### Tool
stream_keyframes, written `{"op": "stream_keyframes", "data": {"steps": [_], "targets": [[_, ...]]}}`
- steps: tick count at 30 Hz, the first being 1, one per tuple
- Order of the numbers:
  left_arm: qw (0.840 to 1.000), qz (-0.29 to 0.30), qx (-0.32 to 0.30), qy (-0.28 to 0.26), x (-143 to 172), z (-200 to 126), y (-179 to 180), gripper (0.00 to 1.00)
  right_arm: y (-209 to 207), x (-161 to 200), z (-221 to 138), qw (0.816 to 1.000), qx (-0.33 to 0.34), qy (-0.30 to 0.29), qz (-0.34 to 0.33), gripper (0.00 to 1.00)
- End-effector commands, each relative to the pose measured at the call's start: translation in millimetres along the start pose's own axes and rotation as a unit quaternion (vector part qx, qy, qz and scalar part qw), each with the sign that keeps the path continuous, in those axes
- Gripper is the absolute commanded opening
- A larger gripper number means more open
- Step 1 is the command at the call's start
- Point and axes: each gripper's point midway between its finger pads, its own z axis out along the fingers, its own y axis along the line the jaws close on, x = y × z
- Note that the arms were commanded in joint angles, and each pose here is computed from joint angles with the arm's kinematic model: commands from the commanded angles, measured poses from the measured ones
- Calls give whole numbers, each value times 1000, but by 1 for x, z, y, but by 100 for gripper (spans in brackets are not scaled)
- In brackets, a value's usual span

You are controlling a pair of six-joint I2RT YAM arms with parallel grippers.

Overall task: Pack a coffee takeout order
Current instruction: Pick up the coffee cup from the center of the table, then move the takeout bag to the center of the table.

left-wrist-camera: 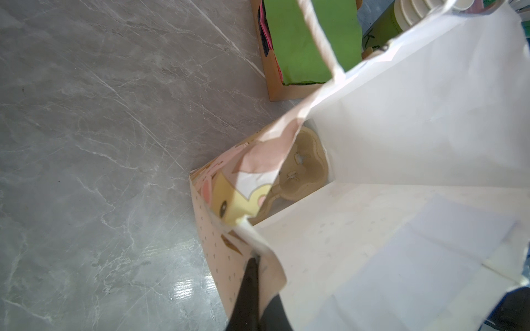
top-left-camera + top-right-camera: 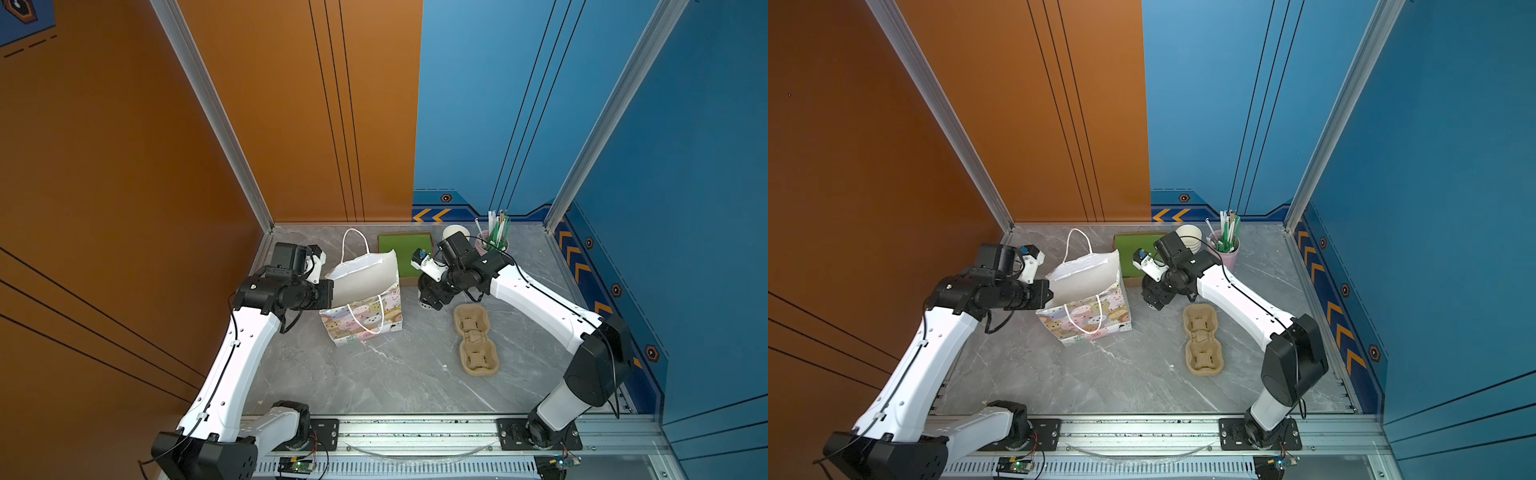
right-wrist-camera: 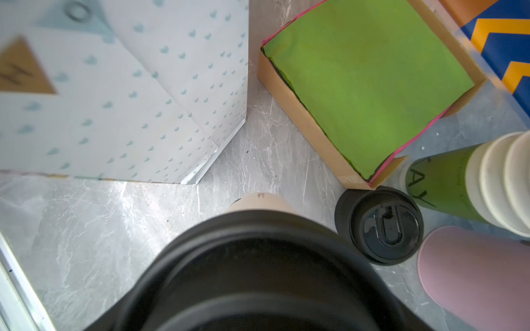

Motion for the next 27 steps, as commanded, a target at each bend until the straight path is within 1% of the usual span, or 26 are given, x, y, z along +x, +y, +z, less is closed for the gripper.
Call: {"op": "stream_keyframes", "data": {"steps": [1,6,10,13,20,23,24,25,27], "targets": [[999,9,29,10,2,2,-9,0,1,-7,-39,1000,7,-17,5,90],[998,20,55,3,-4,2,-23,0,6,-19,-75,999,14,-47,3,90],[996,27,82,-3,-8,3,-36,0,11,-25,-97,998,16,-65,0,90],[994,37,102,-4,-10,4,-48,0,15,-30,-108,997,17,-71,-6,90],[989,67,128,13,-8,11,-69,0,30,-45,-133,995,17,-93,-30,90],[988,78,134,18,-7,14,-76,0,44,-52,-142,994,8,-102,-48,90],[987,83,136,19,-7,15,-78,0,47,-52,-142,994,6,-99,-52,90],[986,86,138,21,-6,15,-80,0,48,-58,-150,992,9,-110,-58,91],[986,89,139,24,-6,17,-83,0,50,-60,-155,991,10,-114,-63,90]]}}
